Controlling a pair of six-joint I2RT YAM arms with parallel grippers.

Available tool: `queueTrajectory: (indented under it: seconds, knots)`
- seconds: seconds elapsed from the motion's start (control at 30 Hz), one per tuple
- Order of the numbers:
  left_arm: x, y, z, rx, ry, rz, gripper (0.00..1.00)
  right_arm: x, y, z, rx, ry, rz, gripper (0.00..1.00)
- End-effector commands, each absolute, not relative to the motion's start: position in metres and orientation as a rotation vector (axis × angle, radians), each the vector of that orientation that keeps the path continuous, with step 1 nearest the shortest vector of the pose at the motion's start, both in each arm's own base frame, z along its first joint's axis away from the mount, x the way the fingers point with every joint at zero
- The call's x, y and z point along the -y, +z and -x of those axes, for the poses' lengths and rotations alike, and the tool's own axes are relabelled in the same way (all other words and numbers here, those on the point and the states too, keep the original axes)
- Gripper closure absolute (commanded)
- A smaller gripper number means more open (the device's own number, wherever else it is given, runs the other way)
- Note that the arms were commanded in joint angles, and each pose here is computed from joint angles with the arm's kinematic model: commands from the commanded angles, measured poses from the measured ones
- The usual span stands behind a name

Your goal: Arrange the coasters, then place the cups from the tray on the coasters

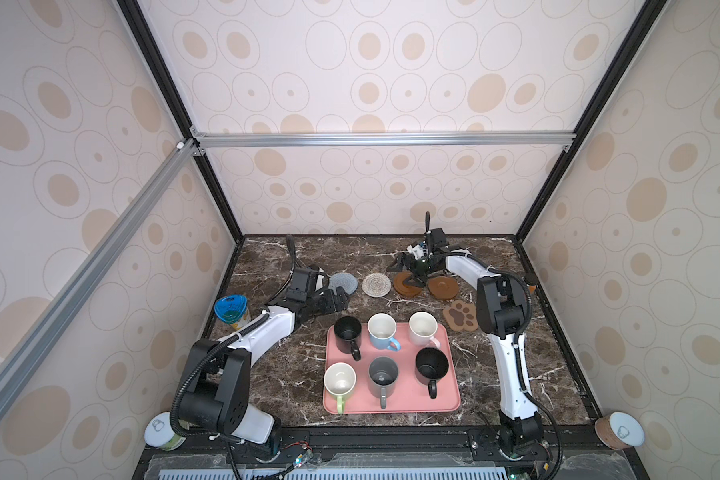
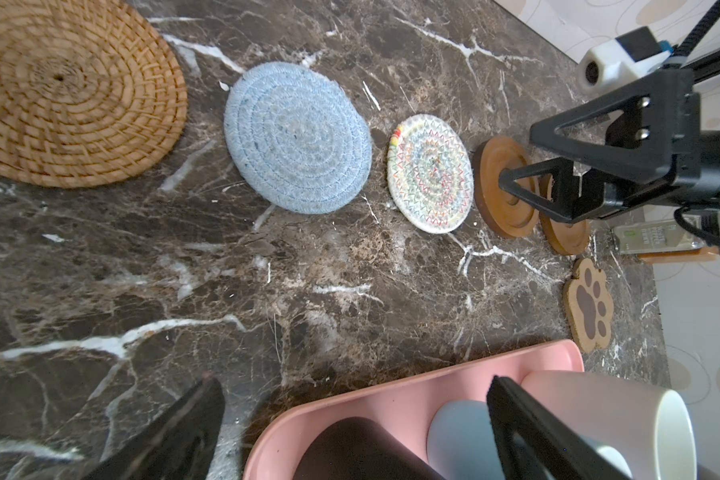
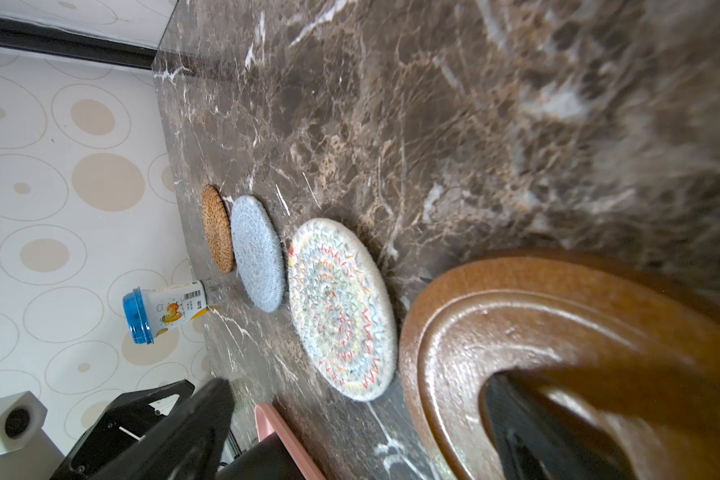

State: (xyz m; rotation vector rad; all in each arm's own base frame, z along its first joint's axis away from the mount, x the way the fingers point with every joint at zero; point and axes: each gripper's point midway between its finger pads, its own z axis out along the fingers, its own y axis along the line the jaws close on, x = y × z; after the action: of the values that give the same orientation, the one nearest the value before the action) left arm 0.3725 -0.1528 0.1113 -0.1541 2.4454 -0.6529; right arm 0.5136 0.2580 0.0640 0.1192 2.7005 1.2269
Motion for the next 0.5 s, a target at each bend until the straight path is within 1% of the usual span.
queueTrajectory:
  seconds: [0.0, 0.13, 0.2, 0.47]
  knots:
    - [0.153, 0.126, -0.377, -2.402, -0.660, 0.151, 0.00, -0.259, 0.051, -0.508, -2.737, 1.201, -0.130, 0.01]
    - [0.155, 0.130, -0.379, -2.393, -0.666, 0.144, 0.00, -0.257, 0.056, -0.508, -2.735, 1.176, -0.124, 0.01]
    - [0.156, 0.132, -0.382, -2.388, -0.670, 0.137, 0.00, -0.256, 0.066, -0.510, -2.715, 1.167, -0.110, 0.01]
    - [0.173, 0.145, -0.403, -2.366, -0.694, 0.068, 0.00, -0.236, 0.137, -0.519, -2.593, 1.132, -0.068, 0.01]
